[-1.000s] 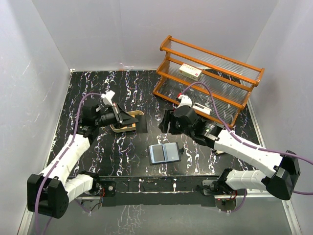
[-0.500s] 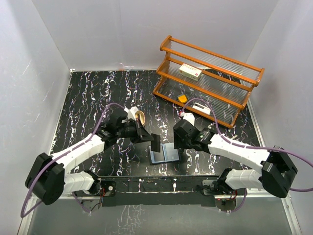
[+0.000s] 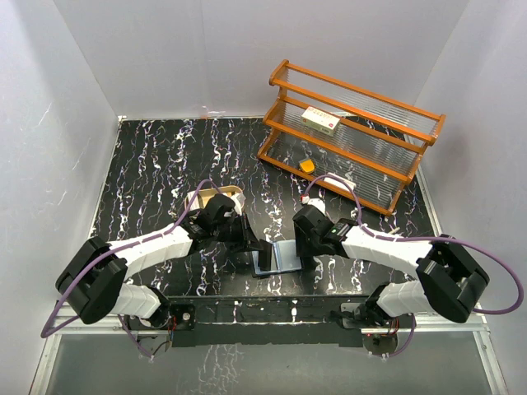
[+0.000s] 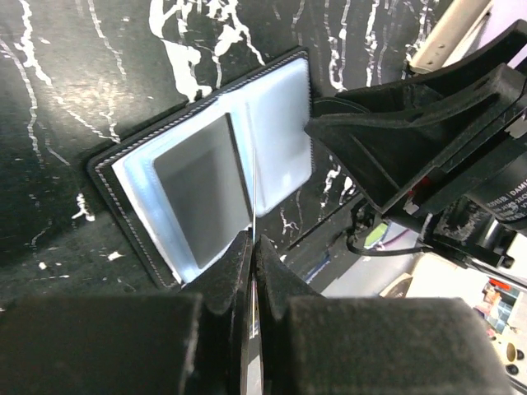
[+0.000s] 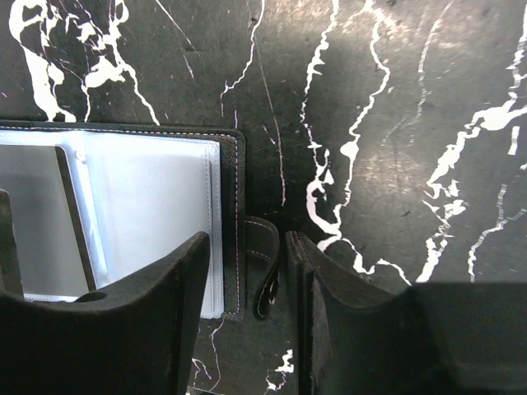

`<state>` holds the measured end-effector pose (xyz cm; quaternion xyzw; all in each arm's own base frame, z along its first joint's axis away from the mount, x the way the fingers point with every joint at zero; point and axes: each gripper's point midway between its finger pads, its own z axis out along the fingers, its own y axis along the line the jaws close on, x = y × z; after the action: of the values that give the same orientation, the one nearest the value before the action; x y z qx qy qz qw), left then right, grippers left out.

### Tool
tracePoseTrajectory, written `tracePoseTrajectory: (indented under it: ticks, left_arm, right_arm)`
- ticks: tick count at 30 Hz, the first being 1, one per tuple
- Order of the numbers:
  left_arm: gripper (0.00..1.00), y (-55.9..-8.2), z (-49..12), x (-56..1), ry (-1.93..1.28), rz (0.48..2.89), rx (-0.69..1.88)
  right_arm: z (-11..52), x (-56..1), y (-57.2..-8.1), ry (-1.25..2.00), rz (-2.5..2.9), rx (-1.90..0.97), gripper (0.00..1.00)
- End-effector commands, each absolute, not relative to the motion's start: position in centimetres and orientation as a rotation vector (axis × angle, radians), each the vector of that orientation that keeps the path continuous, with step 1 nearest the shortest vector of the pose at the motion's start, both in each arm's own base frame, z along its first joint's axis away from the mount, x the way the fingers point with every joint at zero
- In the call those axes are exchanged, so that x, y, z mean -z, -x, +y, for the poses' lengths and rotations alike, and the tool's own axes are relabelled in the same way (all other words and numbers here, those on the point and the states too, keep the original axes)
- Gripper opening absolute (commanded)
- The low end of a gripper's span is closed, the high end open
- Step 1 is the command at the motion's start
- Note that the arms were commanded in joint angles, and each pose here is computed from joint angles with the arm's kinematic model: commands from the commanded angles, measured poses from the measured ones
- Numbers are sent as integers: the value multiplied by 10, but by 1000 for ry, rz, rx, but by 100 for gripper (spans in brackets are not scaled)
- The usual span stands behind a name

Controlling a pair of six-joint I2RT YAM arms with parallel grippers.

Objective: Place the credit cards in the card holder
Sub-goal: Insert the credit card into the card holder.

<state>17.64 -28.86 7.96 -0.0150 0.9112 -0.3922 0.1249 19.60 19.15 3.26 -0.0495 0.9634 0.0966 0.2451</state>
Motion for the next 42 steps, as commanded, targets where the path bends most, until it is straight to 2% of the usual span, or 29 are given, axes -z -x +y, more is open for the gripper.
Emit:
tracePoseTrajectory:
  ticks: [1, 8, 14, 21, 34, 42]
  left_arm:
    - [0, -185, -287, -82, 6, 2643, 1068]
    - [0, -181, -286, -74, 17, 2678, 1056]
    - [0, -179, -290, -67, 47, 2714, 1077]
    - [0, -179, -285, -57, 100, 2746, 1023]
    - [0, -177, -292, -45, 97, 2729, 1104]
    - [0, -174, -275, -23, 109, 2779, 962]
  right_arm:
    - [209, -29, -198, 170, 2610, -375, 38]
    - [221, -25, -190, 160, 2607, -505, 31]
    - [218, -24, -187, 150, 2617, -504, 27]
    - [219, -20, -174, 118, 2627, -577, 27]
    - [210, -14, -170, 98, 2625, -552, 26]
    - [209, -11, -168, 93, 2631, -558, 26]
